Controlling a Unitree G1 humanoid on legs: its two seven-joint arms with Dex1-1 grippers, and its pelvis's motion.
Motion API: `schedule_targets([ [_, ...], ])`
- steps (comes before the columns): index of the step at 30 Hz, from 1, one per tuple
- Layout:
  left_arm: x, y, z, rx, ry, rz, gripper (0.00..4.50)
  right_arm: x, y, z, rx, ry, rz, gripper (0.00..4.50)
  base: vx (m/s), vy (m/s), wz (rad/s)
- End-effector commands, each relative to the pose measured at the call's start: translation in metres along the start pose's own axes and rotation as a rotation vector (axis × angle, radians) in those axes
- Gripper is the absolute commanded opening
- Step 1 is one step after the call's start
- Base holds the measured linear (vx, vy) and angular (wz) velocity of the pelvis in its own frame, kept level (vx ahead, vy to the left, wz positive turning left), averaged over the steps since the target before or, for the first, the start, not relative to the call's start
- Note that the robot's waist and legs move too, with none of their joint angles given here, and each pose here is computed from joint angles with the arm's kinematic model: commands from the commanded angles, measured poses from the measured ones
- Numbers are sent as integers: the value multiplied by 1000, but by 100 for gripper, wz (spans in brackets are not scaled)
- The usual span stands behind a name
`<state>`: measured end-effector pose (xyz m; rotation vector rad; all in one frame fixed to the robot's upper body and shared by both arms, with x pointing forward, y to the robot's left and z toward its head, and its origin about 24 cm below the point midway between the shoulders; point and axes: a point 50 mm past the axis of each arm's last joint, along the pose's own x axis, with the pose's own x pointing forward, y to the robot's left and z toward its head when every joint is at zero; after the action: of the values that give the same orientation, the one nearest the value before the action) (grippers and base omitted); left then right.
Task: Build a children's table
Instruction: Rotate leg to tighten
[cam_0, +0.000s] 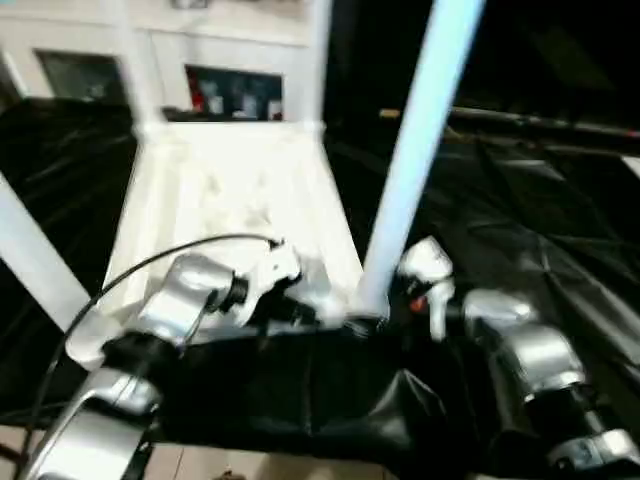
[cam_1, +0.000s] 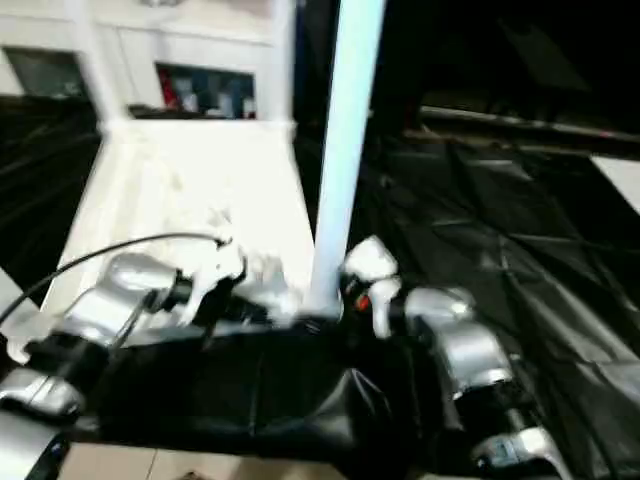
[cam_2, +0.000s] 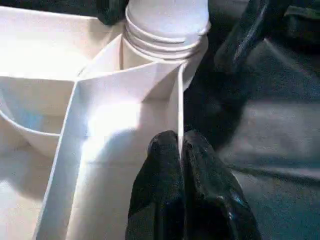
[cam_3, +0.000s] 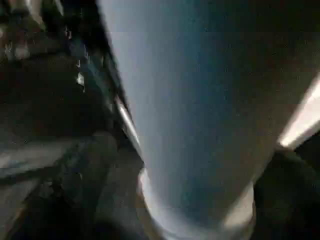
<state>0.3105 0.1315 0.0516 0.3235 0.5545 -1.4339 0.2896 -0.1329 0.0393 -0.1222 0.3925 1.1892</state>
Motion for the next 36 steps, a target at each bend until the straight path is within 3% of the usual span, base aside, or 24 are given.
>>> schedule_targets([
  [1,12,-8,10,10,-85,-80,0,8,5,-2,-17,36,41,423,0,0,0],
  [5,11,-8,10,10,-87,-79,0,9,8,-1,-19,45,60,423,0,0,0],
  [20,7,-8,11,9,-89,-63,0,12,9,-1,-13,36,71,296,0,0,0],
  [26,8,-7,11,11,-87,-51,0,14,11,-3,-2,28,62,277,0,0,0],
  [28,14,-3,12,8,-80,5,0,23,4,-8,54,1,-60,276,0,0,0],
  [33,23,4,13,-2,-53,106,0,32,-4,-12,94,-4,-211,274,0,0,0],
  [34,31,10,15,-20,-42,175,0,38,-11,-13,138,-9,-339,274,0,0,0],
  [35,31,10,15,-20,-42,175,0,38,-11,-13,138,-9,-339,274,0,0,0],
  [36,39,15,19,-38,-34,250,0,44,-19,-15,203,-1,-477,274,0,0,0],
])
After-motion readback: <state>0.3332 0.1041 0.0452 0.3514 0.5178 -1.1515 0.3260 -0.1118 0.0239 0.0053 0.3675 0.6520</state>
